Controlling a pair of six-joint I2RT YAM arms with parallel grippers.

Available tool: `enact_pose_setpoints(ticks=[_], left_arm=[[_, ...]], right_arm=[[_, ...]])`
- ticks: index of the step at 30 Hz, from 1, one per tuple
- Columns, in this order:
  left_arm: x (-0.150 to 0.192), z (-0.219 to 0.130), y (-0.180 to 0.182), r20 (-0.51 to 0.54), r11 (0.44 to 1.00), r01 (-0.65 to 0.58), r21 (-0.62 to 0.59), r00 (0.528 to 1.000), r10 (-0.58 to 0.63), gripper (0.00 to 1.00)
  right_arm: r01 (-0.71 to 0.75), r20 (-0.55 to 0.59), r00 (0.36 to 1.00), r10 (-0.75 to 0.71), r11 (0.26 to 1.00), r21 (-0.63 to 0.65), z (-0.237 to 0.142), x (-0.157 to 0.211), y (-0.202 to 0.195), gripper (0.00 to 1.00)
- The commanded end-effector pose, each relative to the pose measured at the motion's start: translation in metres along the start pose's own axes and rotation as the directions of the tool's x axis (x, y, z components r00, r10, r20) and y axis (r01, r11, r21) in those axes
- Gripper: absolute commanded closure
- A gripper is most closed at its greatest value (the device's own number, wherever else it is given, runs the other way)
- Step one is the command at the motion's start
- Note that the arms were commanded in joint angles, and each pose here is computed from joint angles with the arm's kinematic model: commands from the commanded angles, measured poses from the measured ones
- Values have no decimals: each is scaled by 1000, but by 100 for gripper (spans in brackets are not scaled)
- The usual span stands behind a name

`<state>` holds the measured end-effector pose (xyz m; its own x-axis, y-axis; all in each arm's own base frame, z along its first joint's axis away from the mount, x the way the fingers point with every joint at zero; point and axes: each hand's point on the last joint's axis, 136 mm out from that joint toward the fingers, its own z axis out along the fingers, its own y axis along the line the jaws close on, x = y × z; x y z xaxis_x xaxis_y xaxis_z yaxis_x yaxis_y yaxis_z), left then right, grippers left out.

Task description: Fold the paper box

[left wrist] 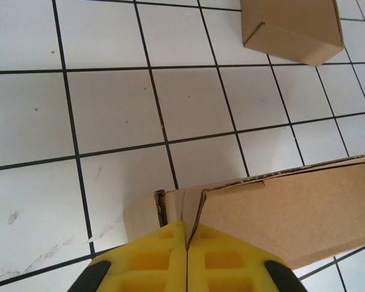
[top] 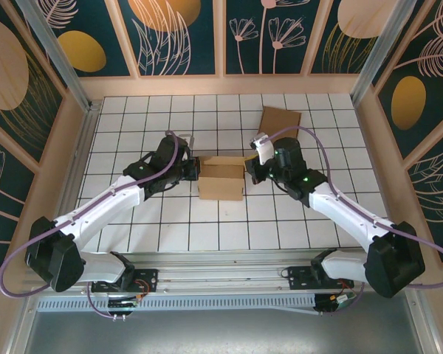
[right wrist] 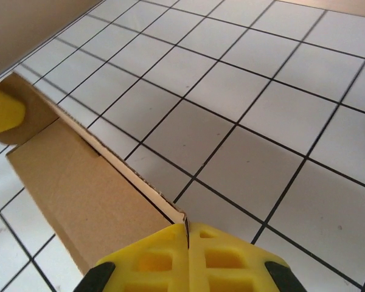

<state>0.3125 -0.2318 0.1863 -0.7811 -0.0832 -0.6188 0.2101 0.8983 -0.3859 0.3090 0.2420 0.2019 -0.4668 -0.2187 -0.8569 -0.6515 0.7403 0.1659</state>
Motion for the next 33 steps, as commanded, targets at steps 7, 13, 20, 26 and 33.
enact_pose_setpoints(ticks=[7,13,20,26,33], left_arm=[[18,-3,-1,-37,998,58,31,998,-56,94],[30,0,4,-65,997,66,26,996,-64,94],[33,1,0,-57,996,73,48,996,-70,94],[35,3,-2,-61,996,76,51,995,-73,95],[40,4,0,-59,995,88,41,995,-86,95]], right_arm=[[-227,5,974,229,966,124,9,2,-9,94],[-374,37,927,372,917,138,9,2,-8,94],[-472,47,881,471,866,163,14,12,-5,93],[-499,59,866,497,847,182,14,19,-2,93],[-575,80,817,571,795,192,8,28,-3,92]])
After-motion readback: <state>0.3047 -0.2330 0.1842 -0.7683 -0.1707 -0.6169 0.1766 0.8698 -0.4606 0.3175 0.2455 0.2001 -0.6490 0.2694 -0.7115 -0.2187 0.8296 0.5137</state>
